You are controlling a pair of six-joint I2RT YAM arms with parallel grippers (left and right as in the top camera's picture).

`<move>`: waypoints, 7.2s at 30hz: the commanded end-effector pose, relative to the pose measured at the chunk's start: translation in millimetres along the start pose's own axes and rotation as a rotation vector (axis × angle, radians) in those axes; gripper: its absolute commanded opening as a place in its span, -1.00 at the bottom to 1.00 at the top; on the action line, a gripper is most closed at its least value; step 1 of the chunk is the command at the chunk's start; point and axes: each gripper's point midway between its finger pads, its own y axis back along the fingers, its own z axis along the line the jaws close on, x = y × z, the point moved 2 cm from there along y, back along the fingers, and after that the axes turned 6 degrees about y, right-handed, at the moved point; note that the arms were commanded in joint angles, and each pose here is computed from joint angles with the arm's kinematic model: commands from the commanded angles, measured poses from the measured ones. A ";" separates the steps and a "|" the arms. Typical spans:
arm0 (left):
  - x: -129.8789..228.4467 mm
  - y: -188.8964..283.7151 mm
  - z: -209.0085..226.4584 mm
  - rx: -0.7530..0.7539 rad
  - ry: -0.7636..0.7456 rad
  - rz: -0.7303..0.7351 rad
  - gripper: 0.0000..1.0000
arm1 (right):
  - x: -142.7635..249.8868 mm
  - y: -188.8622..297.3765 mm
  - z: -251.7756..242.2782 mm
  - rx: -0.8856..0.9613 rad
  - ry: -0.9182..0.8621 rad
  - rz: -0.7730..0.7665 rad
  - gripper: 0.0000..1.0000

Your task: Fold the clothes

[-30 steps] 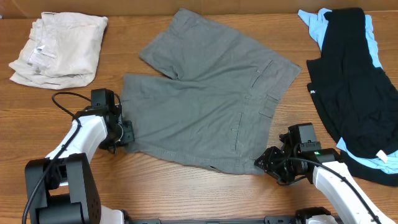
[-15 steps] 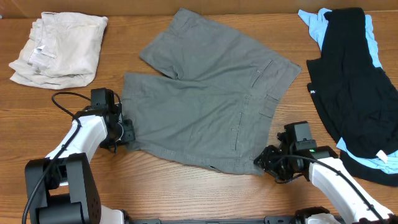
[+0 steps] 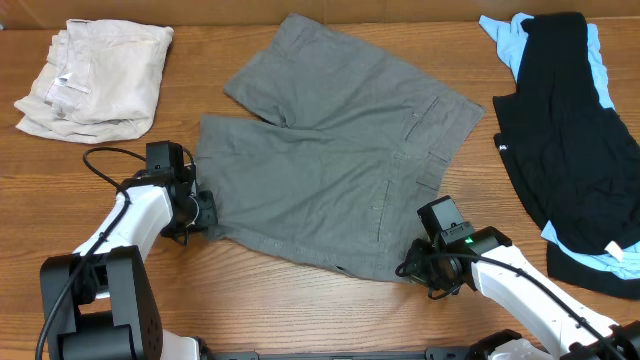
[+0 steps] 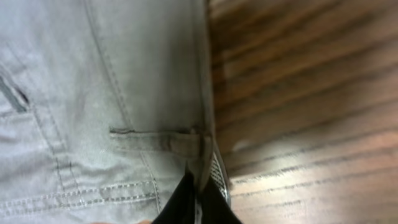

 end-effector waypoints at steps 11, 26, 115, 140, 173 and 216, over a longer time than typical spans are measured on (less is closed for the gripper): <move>-79.0 149.4 -30.0 0.074 0.018 -0.189 -0.92 | -39.2 155.3 42.6 0.028 0.112 -0.206 -0.92; -53.8 344.5 -23.7 0.119 0.007 -0.651 -0.92 | 16.7 251.8 25.4 -0.106 0.109 -0.314 -0.92; -157.1 175.4 -145.8 0.003 -0.288 -0.226 0.99 | -131.8 7.4 -31.6 -0.071 -0.167 -0.248 -0.92; -122.6 54.5 -179.7 0.152 -0.393 -0.019 -0.83 | -256.8 95.8 -18.4 -0.104 0.324 -0.535 -0.93; -110.6 -62.0 -178.0 0.251 -0.338 0.113 -0.91 | -230.5 198.6 160.6 -0.496 0.391 -0.471 -0.92; -171.2 103.5 -137.0 0.095 -0.221 0.031 -0.32 | -178.0 103.7 340.3 -0.608 0.427 -0.532 -0.92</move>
